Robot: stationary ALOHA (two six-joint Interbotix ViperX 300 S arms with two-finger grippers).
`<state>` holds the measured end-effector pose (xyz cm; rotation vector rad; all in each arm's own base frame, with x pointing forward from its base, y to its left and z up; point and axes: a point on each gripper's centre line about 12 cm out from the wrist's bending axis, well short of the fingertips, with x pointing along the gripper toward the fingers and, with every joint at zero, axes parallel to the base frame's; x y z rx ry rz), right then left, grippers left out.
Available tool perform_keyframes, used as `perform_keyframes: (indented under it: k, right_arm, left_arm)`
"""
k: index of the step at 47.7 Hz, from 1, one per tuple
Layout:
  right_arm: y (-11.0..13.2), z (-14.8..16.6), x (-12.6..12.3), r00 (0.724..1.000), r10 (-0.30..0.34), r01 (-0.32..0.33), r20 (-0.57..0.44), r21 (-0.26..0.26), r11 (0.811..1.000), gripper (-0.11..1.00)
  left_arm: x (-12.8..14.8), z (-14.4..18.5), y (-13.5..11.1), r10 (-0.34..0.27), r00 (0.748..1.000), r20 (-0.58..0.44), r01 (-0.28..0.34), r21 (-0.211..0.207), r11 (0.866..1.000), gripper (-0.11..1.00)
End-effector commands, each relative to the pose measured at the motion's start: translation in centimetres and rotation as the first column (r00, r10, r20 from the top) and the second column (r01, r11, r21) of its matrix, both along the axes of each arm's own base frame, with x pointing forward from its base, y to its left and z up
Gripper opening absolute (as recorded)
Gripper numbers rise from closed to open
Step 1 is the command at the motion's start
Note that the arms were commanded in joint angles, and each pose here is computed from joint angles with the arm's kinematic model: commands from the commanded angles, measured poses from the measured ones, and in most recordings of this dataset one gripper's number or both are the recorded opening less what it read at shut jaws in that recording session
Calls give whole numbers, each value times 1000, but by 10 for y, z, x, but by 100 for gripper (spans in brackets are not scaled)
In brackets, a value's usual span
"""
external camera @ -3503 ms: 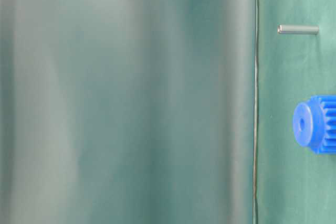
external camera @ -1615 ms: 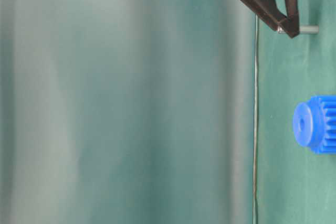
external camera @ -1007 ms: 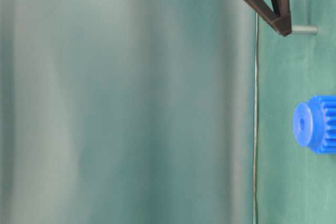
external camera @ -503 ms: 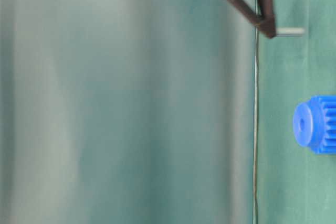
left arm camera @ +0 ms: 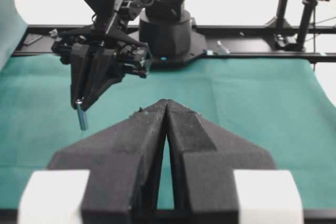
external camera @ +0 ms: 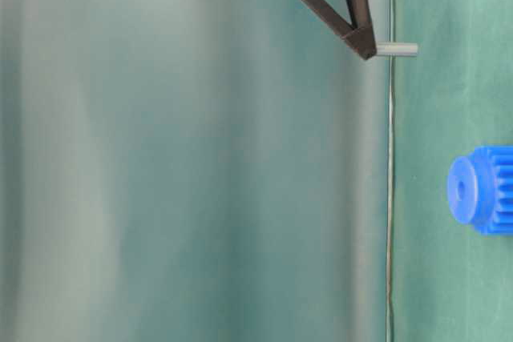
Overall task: Insert the shaft placed at a random location into the center hole of the small gear at another random location.
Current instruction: 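Lift the shaft and carry it left over the blue gear, then align the held shaft above the gear's center hole and lower it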
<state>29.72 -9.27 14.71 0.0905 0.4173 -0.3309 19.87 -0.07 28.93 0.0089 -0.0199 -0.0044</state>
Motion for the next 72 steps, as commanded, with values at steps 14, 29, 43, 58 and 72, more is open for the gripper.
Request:
perform_keyframes:
  k: [14, 29, 43, 58, 72]
  right_arm:
    - [9, 13, 25, 998, 53, -52, 39, -23, 998, 13]
    - [26, 17, 68, 990, 127, -125, 57, -29, 992, 13]
    - [38, 17, 103, 984, 169, -167, 63, -29, 986, 13]
    - [41, 15, 117, 981, 181, -179, 66, -30, 983, 13]
    - [41, 14, 116, 981, 181, -179, 63, -29, 983, 13]
  left_arm:
    - [2, 7, 0, -2, 1000, 18, 2, 0, 1000, 0]
    - [2, 7, -1, -4, 1000, 18, 4, -2, 1000, 0]
    - [2, 7, 0, -2, 1000, 18, 2, -2, 1000, 0]
    - [2, 7, 0, -2, 1000, 18, 2, -2, 1000, 0]
    - [2, 7, -1, -4, 1000, 18, 4, -2, 1000, 0]
